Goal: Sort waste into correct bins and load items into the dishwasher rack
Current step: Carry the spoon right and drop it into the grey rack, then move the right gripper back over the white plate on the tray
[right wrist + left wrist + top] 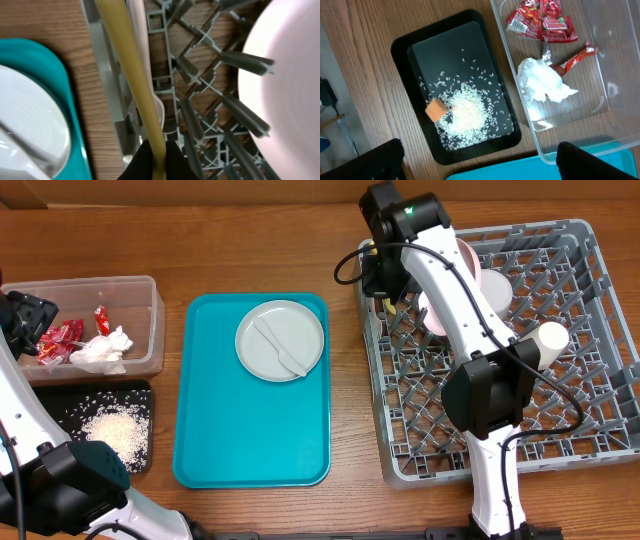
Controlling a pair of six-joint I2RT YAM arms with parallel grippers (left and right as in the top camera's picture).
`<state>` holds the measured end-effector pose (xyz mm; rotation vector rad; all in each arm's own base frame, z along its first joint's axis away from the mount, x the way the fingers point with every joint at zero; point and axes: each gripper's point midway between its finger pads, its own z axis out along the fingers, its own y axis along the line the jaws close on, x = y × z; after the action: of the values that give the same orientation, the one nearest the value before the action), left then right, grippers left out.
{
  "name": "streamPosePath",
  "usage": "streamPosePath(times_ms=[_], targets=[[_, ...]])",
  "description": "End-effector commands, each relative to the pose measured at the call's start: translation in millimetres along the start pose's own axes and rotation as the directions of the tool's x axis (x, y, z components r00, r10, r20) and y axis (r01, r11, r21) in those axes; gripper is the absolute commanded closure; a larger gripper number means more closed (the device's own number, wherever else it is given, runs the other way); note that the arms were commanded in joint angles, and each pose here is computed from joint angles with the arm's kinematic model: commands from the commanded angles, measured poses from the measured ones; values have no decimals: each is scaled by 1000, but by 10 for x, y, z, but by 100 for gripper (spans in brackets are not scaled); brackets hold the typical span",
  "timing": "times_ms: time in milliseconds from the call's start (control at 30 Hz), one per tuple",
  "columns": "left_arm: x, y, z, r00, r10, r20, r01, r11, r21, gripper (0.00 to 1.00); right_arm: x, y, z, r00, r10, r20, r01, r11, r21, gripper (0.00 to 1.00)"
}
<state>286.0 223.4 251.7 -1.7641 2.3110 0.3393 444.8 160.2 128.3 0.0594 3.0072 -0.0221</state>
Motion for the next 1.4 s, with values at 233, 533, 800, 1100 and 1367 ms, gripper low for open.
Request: streamPosePath(times_ms=[233,533,800,1100,1367], targets=[[-28,29,-95,999,-25,32,25,1000,7,0,28,30,-23,1000,4,0,-4,1000,-18,30],[-27,30,-95,999,-25,31,25,1000,7,0,203,1138,-632,953,-279,122,304,841,-448,30],[-27,30,-95,999,-25,31,25,1000,7,0,483,1825,-158,870,-456,185,493,805,-331,21],[-27,30,-95,999,-25,31,25,1000,7,0,635,2044,544,864,-474,169,500,846,-184,10],[-28,29,-95,999,-25,32,25,1000,7,0,771,2044,1040,875,-476,86,483,855,-188,15]])
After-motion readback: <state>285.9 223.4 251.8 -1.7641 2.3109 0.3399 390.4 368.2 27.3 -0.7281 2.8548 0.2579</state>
